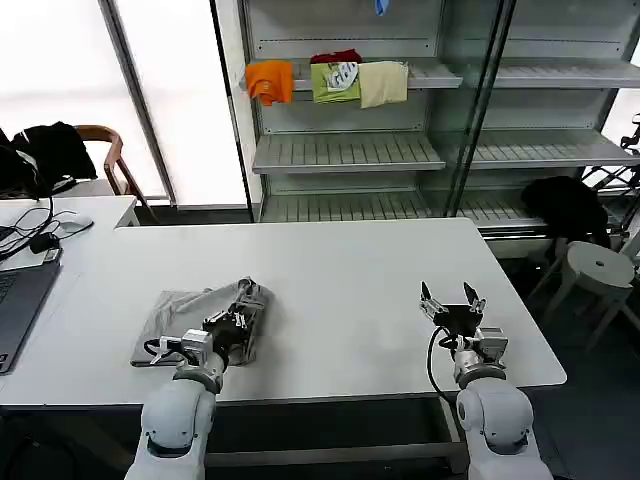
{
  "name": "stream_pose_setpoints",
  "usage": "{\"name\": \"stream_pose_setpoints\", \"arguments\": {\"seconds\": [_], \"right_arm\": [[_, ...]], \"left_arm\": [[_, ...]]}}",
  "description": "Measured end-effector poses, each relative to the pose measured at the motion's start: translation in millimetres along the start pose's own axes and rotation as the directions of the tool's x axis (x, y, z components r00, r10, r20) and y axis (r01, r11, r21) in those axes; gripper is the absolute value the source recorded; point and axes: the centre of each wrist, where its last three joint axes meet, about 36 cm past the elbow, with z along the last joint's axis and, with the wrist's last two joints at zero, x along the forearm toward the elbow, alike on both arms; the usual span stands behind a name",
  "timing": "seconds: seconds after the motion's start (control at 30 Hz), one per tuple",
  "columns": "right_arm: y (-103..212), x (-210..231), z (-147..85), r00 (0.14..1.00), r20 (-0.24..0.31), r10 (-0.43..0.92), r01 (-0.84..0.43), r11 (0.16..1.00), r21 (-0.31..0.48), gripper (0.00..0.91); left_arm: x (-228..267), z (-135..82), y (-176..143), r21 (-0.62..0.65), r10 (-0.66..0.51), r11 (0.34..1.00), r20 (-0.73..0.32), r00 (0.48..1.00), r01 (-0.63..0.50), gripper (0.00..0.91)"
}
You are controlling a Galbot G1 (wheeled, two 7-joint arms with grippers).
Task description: Fold and organize the clothes.
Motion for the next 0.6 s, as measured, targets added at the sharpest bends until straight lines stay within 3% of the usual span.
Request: {"name": "stream_pose_setpoints", "arguments": {"seconds": [0.6], "right_arm": [[4, -4, 3, 1.0, -0.005, -0.008, 0.008, 1.0, 0.013, 0.907]], "left_arm": [[-2, 3, -43, 0.061, 0.05, 0.997, -0.013, 0.999, -0.049, 0.907]]}}
